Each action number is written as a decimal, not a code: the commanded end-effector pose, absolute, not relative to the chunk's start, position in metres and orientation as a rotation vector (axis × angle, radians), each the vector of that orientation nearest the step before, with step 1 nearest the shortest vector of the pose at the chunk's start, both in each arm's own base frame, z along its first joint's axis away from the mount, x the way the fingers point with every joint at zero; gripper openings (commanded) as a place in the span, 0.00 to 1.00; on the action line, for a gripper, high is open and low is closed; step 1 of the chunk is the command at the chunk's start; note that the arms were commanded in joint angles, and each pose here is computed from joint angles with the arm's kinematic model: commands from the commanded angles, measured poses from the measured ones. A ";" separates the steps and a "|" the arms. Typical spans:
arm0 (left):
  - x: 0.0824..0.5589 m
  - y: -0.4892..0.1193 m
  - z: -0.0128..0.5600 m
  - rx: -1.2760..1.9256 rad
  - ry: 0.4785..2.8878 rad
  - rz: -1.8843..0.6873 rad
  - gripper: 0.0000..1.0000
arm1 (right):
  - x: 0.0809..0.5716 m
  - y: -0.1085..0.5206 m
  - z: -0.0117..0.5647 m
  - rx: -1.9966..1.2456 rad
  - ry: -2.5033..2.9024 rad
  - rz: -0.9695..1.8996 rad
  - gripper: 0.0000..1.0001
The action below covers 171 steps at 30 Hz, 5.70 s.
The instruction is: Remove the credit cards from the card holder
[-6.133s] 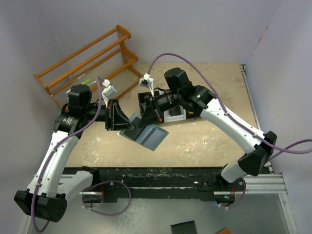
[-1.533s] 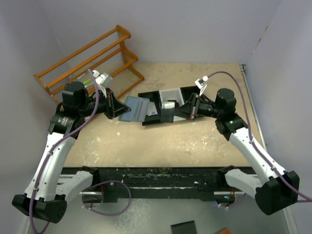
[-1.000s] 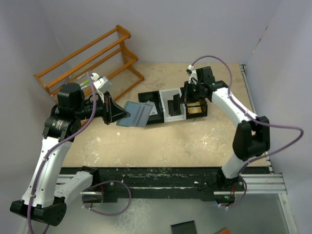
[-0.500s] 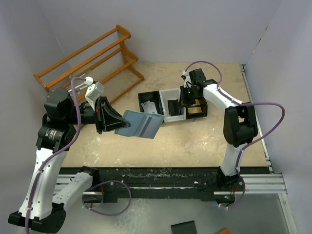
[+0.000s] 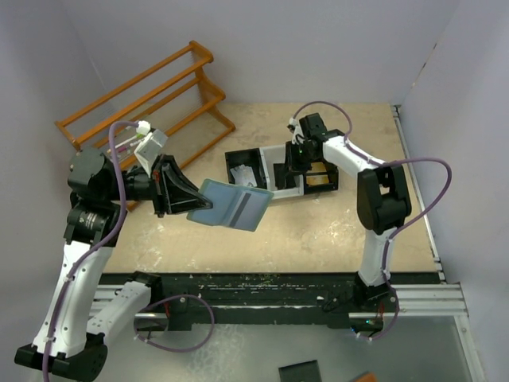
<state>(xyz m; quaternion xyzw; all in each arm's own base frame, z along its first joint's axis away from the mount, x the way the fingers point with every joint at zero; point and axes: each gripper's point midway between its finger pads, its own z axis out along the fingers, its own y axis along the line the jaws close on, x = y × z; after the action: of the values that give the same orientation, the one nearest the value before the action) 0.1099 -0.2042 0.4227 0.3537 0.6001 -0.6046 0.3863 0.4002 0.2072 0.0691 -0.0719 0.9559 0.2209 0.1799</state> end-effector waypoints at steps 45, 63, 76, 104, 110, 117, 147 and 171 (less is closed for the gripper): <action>0.132 -0.210 0.445 0.798 1.474 -1.581 0.00 | 0.128 0.270 0.417 -0.621 1.164 1.831 0.42; 0.133 -0.211 0.446 0.787 1.481 -1.581 0.00 | 0.127 0.284 0.421 -0.635 1.165 1.836 0.11; 0.137 -0.211 0.446 0.778 1.486 -1.583 0.00 | 0.109 0.280 0.433 -0.688 1.086 1.885 0.10; 0.138 -0.211 0.441 0.776 1.498 -1.576 0.00 | 0.148 0.293 0.420 -0.554 1.301 1.718 0.00; 0.137 -0.211 0.440 0.779 1.495 -1.567 0.00 | 0.188 0.294 0.393 -0.390 1.522 1.534 0.15; 0.136 -0.211 0.441 0.782 1.494 -1.566 0.00 | 0.187 0.294 0.397 -0.365 1.494 1.553 0.23; 0.199 -0.193 0.360 0.679 1.674 -1.113 0.63 | 0.234 0.310 0.342 -0.222 1.974 0.997 0.00; 0.179 -0.199 0.333 0.789 1.612 -1.190 0.88 | 0.221 0.308 0.349 -0.299 2.097 0.464 0.00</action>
<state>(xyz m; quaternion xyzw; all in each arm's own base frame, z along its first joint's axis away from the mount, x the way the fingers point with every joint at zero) 0.1951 -0.1950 0.3167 0.2701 0.7057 -0.4751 0.4510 0.2121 0.3349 0.3315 -0.1412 0.8572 0.2483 0.4286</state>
